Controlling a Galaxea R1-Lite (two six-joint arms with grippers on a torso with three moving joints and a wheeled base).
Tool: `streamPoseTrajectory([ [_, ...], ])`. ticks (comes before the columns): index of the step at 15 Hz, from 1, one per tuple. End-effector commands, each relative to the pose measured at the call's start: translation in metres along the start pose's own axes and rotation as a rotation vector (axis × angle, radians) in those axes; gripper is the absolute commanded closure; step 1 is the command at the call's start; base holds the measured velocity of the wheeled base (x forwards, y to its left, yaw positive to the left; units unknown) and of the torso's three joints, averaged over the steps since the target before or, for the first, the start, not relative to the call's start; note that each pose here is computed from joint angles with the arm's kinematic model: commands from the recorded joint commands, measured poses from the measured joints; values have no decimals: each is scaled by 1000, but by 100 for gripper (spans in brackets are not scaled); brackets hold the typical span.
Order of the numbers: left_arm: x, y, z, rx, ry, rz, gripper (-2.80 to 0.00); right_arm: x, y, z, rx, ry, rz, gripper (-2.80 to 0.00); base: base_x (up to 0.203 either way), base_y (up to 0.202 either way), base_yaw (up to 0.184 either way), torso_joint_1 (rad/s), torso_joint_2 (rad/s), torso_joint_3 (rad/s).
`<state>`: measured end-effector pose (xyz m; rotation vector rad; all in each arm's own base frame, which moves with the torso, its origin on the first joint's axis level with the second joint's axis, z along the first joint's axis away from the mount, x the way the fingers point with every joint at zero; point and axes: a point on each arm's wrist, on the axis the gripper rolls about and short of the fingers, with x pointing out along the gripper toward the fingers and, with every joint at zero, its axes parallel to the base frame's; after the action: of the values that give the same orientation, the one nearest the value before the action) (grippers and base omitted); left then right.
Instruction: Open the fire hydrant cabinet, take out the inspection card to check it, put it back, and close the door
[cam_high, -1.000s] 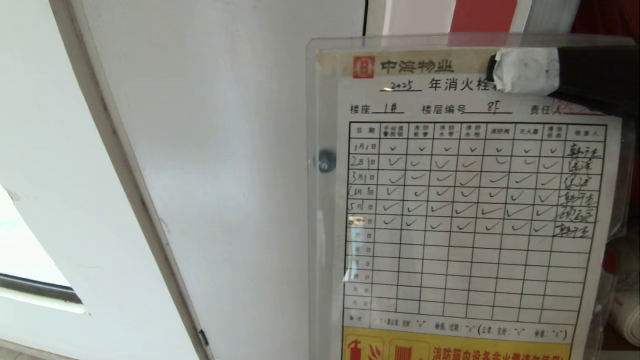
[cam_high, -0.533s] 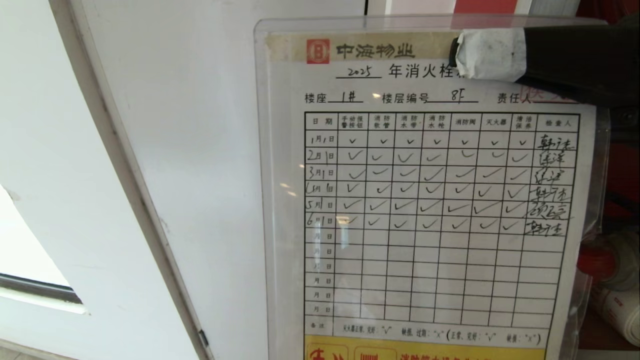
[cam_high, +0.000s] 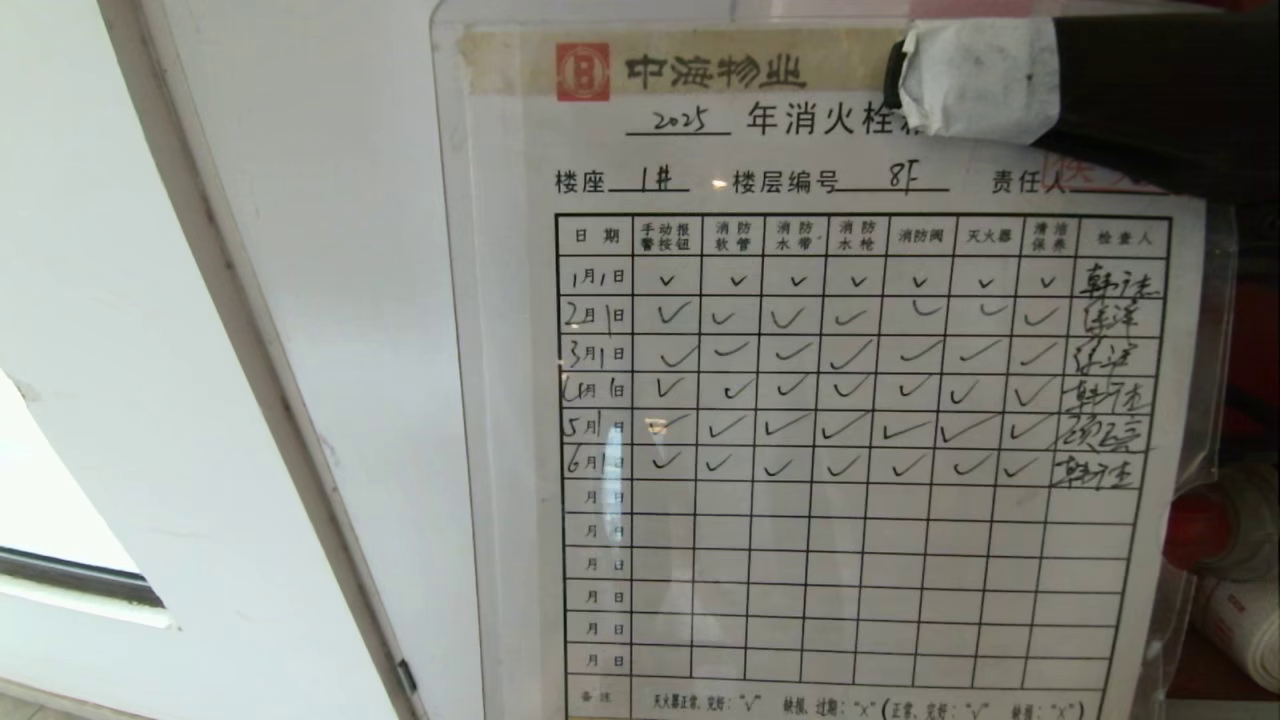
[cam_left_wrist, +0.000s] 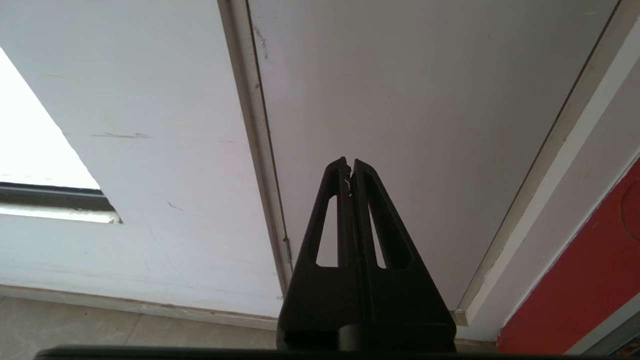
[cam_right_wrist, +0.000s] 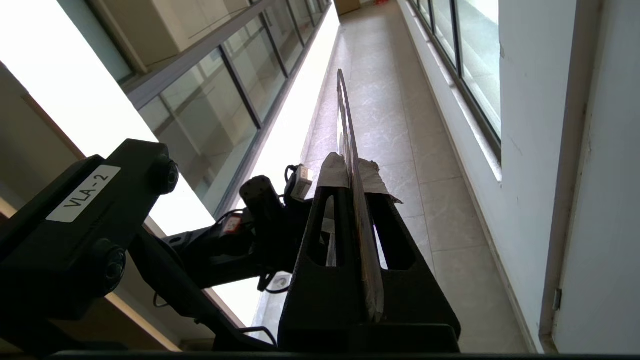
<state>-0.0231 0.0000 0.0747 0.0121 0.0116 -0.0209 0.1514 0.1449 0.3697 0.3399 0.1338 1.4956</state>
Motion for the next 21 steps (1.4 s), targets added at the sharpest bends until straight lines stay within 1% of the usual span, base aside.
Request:
streamPoseTrajectory([
  [1,0,0,0,0,2,1,0,1,-1,-1,5,5,5,0,0,0,0,0,0,0],
  [8,0,0,0,0,1,-1,0,1,-2,-4,26,18,-7,0,0,0,0,0,0,0],
  [11,0,0,0,0,2,1,0,0,1,-2,16,11,-2,0,0,0,0,0,0,0],
  [17,0,0,0,0,1,1,0,0,0,-2,15,9,-3,0,0,0,0,0,0,0],
  [21,0,0,0,0,1,-1,0,-2,5,3,-3,-6,4,0,0,0,0,0,0,0],
])
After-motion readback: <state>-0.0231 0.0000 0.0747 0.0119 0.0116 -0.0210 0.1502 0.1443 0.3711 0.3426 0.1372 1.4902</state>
